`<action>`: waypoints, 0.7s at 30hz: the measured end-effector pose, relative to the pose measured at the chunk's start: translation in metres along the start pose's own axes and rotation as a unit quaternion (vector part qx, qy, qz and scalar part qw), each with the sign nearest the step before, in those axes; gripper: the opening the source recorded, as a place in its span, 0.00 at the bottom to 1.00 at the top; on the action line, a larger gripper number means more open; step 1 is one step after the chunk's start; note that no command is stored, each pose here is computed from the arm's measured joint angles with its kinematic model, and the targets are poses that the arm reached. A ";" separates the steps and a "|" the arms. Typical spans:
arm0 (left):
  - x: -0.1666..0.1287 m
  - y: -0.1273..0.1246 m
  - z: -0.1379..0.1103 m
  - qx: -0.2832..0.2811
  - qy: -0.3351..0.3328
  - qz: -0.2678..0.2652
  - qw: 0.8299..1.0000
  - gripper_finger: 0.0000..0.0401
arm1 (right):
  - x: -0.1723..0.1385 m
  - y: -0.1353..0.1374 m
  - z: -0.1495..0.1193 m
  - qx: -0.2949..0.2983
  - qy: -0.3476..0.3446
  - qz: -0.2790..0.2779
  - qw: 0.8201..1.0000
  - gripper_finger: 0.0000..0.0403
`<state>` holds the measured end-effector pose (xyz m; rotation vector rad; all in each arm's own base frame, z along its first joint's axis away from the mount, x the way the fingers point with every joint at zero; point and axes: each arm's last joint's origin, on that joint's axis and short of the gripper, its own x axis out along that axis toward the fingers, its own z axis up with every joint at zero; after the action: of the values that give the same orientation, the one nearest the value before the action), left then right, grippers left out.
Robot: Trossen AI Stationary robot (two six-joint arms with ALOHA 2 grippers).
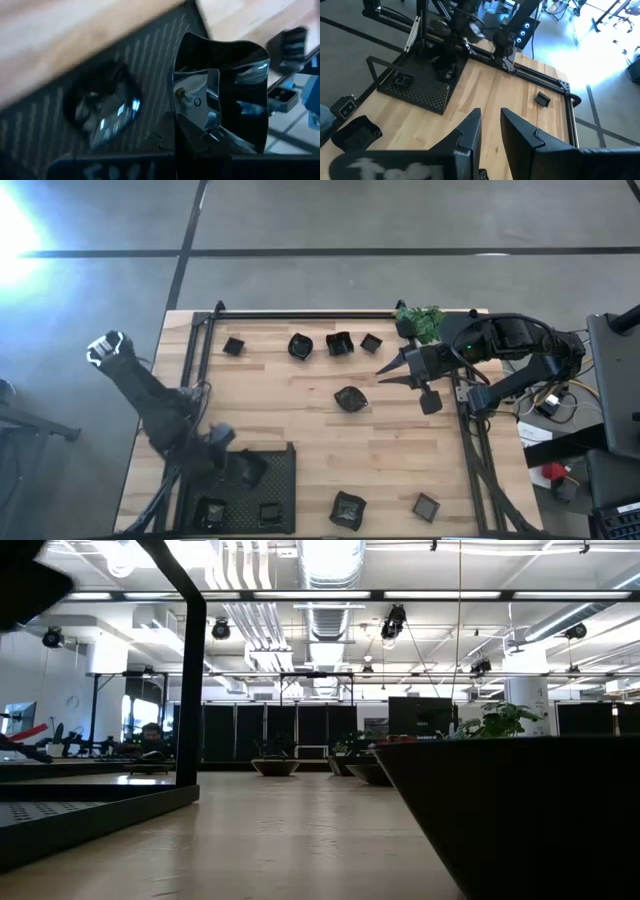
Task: Pick & Place Mini shaped plates
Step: Stack the black distorted square plate on the black distorted square plate on the shelf
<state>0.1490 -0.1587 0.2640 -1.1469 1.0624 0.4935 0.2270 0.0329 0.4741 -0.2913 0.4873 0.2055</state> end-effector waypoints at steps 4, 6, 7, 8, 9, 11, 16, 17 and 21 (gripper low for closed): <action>0.006 0.009 -0.031 -0.026 0.020 0.023 0.999 0.00 | 0.000 0.000 0.000 0.016 -0.001 0.000 1.000 0.17; 0.006 0.012 -0.043 -0.027 0.033 0.029 0.999 0.00 | 0.000 0.000 0.001 0.026 -0.003 -0.001 1.000 0.17; 0.006 0.012 -0.048 -0.027 0.044 0.031 0.998 0.00 | 0.000 0.000 0.001 0.029 -0.004 -0.001 1.000 0.17; 0.006 0.011 -0.053 -0.025 0.053 0.032 0.998 0.00 | 0.000 0.000 0.001 0.033 -0.004 -0.001 0.999 0.17; 0.006 0.011 -0.056 -0.021 0.057 0.034 0.998 0.00 | 0.000 0.000 0.001 0.037 -0.005 -0.001 0.999 0.17; 0.007 0.011 -0.061 -0.012 0.061 0.040 0.997 0.00 | 0.000 0.000 0.001 0.041 -0.005 -0.001 0.999 0.17; 0.010 0.010 -0.073 0.008 0.078 0.050 0.996 0.00 | 0.000 -0.001 0.002 0.044 -0.010 -0.003 0.999 0.17; 0.012 0.010 -0.076 0.011 0.080 0.050 0.995 0.00 | 0.000 -0.001 0.002 0.044 -0.012 -0.003 0.999 0.17; 0.015 0.011 -0.085 0.025 0.109 0.056 0.992 0.00 | 0.000 -0.001 0.004 0.044 -0.020 -0.005 0.999 0.17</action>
<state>0.1117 -0.2344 0.2430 -1.1186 1.3270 0.4319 0.2289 0.0331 0.4776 -0.2031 0.4541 0.1787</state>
